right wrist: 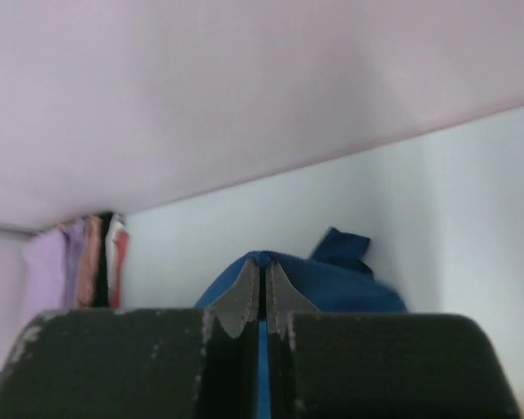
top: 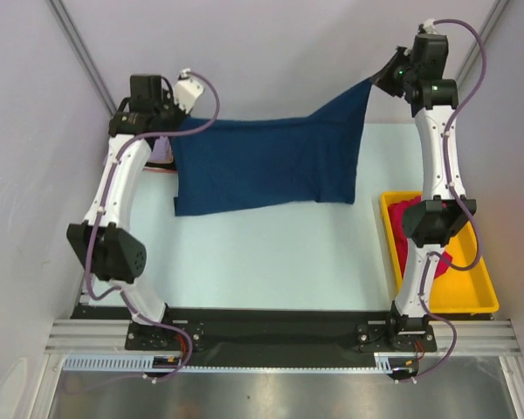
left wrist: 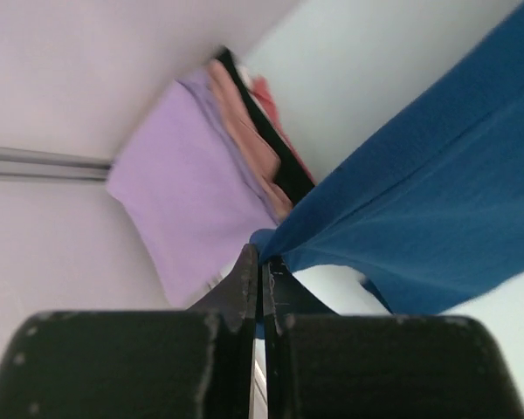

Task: Fold and stack the t-shirts
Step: Flatten the tshirt out

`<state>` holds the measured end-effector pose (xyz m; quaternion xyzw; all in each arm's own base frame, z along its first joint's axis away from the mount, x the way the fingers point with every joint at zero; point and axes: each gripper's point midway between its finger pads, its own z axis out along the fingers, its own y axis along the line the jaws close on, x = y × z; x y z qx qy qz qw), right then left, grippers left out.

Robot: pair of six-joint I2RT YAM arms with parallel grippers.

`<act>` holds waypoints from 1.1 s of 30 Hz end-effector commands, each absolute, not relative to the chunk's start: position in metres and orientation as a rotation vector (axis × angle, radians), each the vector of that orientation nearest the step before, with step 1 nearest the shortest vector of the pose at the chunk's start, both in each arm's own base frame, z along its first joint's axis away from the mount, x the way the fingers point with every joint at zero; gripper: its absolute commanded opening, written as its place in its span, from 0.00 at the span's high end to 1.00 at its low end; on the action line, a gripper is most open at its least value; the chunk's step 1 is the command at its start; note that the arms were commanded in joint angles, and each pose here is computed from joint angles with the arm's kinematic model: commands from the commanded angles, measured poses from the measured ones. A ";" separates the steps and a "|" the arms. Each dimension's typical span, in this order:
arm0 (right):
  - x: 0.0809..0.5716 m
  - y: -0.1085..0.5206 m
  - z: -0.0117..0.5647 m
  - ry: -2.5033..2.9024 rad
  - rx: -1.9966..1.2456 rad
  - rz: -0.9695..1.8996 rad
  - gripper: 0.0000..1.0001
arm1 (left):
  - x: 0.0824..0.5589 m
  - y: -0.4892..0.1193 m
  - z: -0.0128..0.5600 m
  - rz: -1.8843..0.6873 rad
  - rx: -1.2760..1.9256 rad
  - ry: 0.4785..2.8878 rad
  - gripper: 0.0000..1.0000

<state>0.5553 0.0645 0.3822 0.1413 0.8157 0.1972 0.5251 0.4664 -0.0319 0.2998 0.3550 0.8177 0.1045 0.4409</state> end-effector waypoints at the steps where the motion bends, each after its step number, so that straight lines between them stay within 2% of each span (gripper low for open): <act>1: 0.545 0.039 0.545 1.403 0.366 0.697 1.00 | 0.512 -0.013 0.390 0.404 0.607 1.808 1.00; 2: 0.547 0.030 0.554 1.350 0.397 0.684 1.00 | 0.517 -0.009 0.422 0.433 0.534 1.743 0.99; 3: 0.539 0.025 0.576 1.279 0.391 0.681 1.00 | 0.533 -0.008 0.424 0.439 0.513 1.731 1.00; 4: 0.542 0.017 0.584 1.244 0.400 0.666 1.00 | 0.533 -0.007 0.463 0.451 0.469 1.644 1.00; 6: 0.527 0.008 0.621 1.134 0.380 0.658 1.00 | 0.547 -0.009 0.477 0.457 0.459 1.593 1.00; 9: 0.515 -0.016 0.644 1.038 0.397 0.661 1.00 | 0.549 -0.008 0.520 0.507 0.441 1.456 0.99; 13: 0.506 -0.037 0.642 1.060 0.395 0.595 1.00 | 0.549 -0.008 0.533 0.568 0.478 1.389 0.98; 16: 0.498 -0.035 0.627 1.146 0.364 0.546 1.00 | 0.547 -0.008 0.516 0.573 0.516 1.434 0.98; 17: 0.508 -0.035 0.602 1.220 0.377 0.530 1.00 | 0.551 -0.009 0.491 0.561 0.538 1.493 0.99; 18: 0.490 -0.030 0.608 1.232 0.351 0.522 1.00 | 0.541 -0.009 0.490 0.552 0.544 1.500 0.99; 19: 0.489 -0.029 0.587 1.306 0.350 0.494 1.00 | 0.537 -0.011 0.481 0.537 0.562 1.521 0.99; 20: 0.494 -0.027 0.551 1.403 0.369 0.481 1.00 | 0.538 -0.016 0.439 0.501 0.621 1.600 0.99; 21: 0.490 -0.022 0.530 1.463 0.368 0.467 1.00 | 0.521 -0.016 0.442 0.490 0.628 1.595 0.99; 22: 0.461 -0.015 0.535 1.472 0.323 0.423 1.00 | 0.515 -0.018 0.426 0.471 0.653 1.624 0.98; 23: 0.451 -0.013 0.522 1.500 0.332 0.392 1.00 | 0.508 -0.022 0.375 0.437 0.735 1.714 0.97; 24: 0.454 -0.012 0.460 1.634 0.368 0.368 1.00 | 0.489 -0.025 0.374 0.418 0.767 1.701 0.97; 25: 0.420 0.003 0.469 1.612 0.335 0.371 1.00 | 0.477 -0.027 0.319 0.389 0.848 1.792 0.97; 27: 0.401 0.012 0.396 1.760 0.376 0.367 1.00 | 0.447 -0.029 0.298 0.365 0.916 1.803 0.97; 29: 0.361 0.027 0.369 1.816 0.400 0.373 1.00 | 0.415 -0.027 0.244 0.333 0.997 1.899 0.99; 30: 0.345 0.033 0.318 1.943 0.431 0.357 1.00 | 0.404 -0.024 0.227 0.325 1.012 1.940 0.99; 31: 0.323 0.041 0.313 1.951 0.422 0.371 1.00 | 0.386 -0.021 0.193 0.308 1.060 2.010 1.00; 33: 0.301 0.042 0.279 2.031 0.499 0.359 1.00 | 0.360 -0.014 0.169 0.312 1.089 2.084 1.00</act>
